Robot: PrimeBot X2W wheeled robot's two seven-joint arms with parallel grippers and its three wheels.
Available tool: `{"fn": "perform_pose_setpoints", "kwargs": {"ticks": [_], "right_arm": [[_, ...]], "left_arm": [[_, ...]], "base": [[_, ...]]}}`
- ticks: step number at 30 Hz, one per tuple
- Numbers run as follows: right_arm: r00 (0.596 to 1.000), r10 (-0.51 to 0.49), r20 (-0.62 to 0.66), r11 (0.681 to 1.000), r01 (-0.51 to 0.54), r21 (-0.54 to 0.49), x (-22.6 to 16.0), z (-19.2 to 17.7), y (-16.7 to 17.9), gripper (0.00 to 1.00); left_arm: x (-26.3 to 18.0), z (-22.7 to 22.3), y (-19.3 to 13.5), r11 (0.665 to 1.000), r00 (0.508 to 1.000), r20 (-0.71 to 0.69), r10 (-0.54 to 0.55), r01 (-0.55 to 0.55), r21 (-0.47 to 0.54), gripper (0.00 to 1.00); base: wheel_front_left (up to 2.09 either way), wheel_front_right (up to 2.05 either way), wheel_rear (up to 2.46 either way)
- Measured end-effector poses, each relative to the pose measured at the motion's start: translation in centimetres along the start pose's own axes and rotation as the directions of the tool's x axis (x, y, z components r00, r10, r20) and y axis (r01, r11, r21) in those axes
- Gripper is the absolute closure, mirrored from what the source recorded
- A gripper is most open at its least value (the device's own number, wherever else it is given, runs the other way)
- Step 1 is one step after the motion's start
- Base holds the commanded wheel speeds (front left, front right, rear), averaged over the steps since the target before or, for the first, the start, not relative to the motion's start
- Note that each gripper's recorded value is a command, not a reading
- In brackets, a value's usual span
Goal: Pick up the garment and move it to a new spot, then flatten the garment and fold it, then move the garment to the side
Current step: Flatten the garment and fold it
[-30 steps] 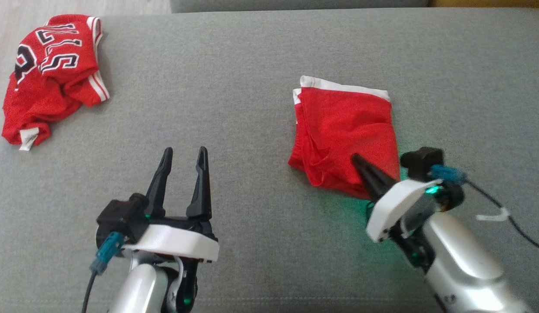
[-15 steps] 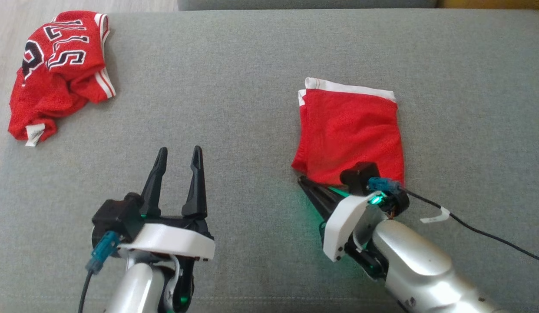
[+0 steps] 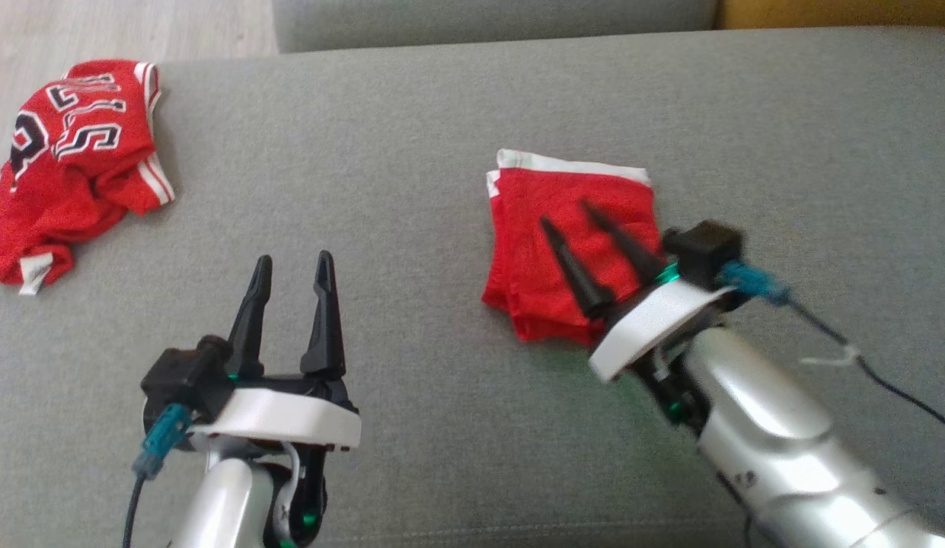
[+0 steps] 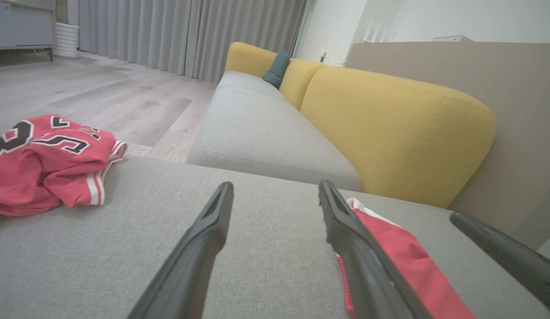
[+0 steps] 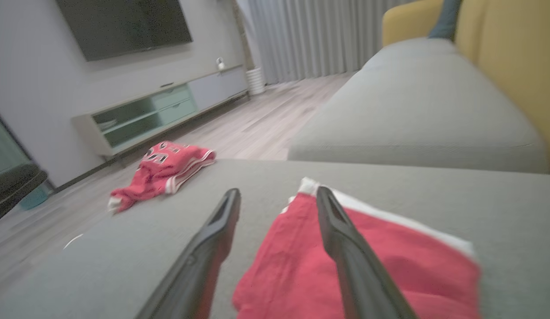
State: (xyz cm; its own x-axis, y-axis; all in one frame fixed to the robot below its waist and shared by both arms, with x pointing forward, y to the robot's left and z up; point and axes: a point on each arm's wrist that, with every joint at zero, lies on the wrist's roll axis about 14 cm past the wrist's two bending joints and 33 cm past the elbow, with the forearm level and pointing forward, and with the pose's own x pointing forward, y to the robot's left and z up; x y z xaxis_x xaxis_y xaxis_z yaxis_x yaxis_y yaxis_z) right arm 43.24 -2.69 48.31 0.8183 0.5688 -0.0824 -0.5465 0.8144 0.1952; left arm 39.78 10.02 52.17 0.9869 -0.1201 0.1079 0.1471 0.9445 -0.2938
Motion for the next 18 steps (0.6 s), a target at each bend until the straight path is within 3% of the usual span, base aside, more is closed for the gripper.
{"fn": "perform_pose_setpoints", "kwargs": {"ticks": [7,18], "right_arm": [[0.969,-0.199,0.148,0.979,0.203,-0.01,-3.8,3.5,-5.1,0.0],[0.876,-0.403,0.264,0.909,0.417,0.001,-10.4,4.5,-7.7,0.0]], "left_arm": [[-0.1,1.0,-1.3,0.999,0.999,0.027,-0.046,0.045,0.021,0.0],[-2.4,-0.4,-0.7,0.999,0.999,-0.02,-0.025,0.026,0.046,0.0]], "base": [[0.0,0.0,0.0],[0.0,0.0,0.0]]}}
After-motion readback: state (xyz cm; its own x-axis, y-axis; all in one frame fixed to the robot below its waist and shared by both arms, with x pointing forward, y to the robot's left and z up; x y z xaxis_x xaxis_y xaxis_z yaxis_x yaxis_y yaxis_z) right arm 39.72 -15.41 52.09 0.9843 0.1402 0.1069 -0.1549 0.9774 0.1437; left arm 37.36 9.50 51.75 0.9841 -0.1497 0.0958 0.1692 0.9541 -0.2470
